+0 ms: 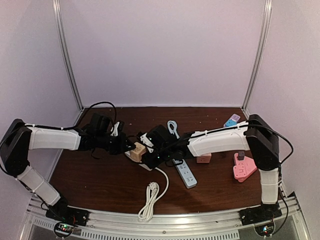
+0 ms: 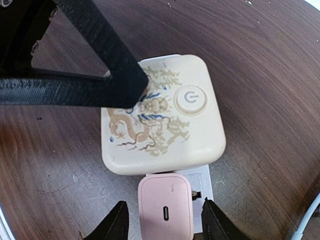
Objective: Pull the plug off the socket
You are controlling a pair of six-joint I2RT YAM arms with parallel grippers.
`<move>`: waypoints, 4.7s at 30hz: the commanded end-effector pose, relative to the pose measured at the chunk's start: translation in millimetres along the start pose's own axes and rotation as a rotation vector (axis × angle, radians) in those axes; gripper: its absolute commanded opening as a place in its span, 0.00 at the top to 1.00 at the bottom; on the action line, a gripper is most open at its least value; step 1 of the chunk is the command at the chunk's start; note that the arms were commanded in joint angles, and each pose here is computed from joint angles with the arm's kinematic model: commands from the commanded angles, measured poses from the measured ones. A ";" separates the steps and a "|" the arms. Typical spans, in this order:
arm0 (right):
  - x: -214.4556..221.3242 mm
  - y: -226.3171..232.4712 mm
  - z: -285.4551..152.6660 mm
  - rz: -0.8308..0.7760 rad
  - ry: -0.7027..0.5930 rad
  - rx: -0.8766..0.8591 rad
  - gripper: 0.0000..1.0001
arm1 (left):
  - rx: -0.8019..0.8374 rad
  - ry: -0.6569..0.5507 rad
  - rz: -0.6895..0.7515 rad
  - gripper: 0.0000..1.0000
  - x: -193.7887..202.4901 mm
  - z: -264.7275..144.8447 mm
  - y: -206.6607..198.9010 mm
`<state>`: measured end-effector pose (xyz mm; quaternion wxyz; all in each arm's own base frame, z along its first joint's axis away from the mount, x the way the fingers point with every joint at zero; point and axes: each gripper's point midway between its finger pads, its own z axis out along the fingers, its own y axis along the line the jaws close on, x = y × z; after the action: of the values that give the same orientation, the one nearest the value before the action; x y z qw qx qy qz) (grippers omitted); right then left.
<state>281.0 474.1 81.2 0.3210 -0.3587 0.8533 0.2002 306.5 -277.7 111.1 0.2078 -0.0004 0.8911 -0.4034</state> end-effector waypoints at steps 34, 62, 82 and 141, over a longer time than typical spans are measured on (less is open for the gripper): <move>-7.4 -10.6 -5.6 -0.082 -0.033 0.002 0.79 | -0.209 0.088 -0.067 1.00 39.2 18.4 46.0; -54.6 -16.9 -40.0 -0.061 -0.129 0.073 0.92 | -0.426 0.165 -0.101 1.00 80.9 5.9 107.0; -49.8 -65.7 -66.1 0.091 -0.130 0.096 0.94 | -0.351 0.123 -0.044 1.00 56.5 12.4 71.9; -76.3 -168.6 47.4 0.576 -0.107 -0.069 0.31 | -0.223 -0.055 0.145 1.00 -3.8 -63.6 -14.1</move>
<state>457.5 439.8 47.7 0.2456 -0.0961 0.8953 0.3591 278.8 -241.0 162.8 0.2545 0.0293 0.9221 -0.2898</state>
